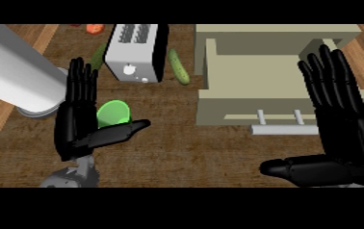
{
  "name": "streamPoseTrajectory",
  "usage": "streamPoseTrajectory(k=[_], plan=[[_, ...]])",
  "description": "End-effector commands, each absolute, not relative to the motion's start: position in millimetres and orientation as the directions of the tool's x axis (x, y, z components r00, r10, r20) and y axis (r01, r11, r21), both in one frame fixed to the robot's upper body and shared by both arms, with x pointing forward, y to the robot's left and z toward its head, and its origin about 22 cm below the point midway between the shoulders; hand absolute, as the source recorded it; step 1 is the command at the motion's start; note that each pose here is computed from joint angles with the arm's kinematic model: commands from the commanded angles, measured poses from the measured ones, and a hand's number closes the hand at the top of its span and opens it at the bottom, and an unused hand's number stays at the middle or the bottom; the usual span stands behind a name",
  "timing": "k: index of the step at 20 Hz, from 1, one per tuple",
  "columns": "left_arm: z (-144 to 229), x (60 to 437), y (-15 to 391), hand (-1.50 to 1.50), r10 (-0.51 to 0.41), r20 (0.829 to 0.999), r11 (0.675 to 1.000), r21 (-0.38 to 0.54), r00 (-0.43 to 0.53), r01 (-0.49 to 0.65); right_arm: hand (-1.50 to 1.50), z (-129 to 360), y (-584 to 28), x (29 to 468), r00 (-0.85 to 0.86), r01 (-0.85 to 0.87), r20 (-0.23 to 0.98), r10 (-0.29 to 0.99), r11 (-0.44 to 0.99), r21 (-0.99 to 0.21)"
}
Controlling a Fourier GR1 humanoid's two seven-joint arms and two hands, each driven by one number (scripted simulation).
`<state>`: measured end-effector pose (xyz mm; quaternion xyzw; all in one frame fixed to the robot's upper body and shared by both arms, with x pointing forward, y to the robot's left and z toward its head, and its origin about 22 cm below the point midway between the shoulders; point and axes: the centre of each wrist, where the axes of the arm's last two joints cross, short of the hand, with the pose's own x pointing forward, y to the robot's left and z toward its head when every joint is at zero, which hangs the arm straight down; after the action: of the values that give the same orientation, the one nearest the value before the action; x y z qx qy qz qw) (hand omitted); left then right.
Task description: Pick up the cup, place it into the drawer and close the drawer
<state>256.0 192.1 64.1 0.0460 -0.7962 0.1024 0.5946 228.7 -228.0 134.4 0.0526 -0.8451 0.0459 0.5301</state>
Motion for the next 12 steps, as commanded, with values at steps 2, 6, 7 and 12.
streamPoseTrajectory(k=[2,6,7,12], plan=[[55,248,217,-1.5,0.032,0.97,0.971,-0.088,-0.241,-0.223,-1.5,134,-240,230,-0.418,-0.141,0.908,-0.035,0.99,-0.027],[20,249,220,-1.5,-0.002,0.975,0.961,-0.059,-0.223,-0.269,-1.5,144,-228,228,-0.436,-0.145,0.899,-0.046,0.989,-0.02],[10,247,218,-1.5,0.004,0.979,0.955,-0.064,-0.203,-0.29,-1.5,139,-232,241,-0.437,-0.138,0.898,-0.048,0.99,-0.014],[-5,237,228,-1.5,0.003,0.979,0.952,-0.066,-0.203,-0.3,-1.5,129,-247,226,-0.413,-0.144,0.91,-0.05,0.989,-0.011]])
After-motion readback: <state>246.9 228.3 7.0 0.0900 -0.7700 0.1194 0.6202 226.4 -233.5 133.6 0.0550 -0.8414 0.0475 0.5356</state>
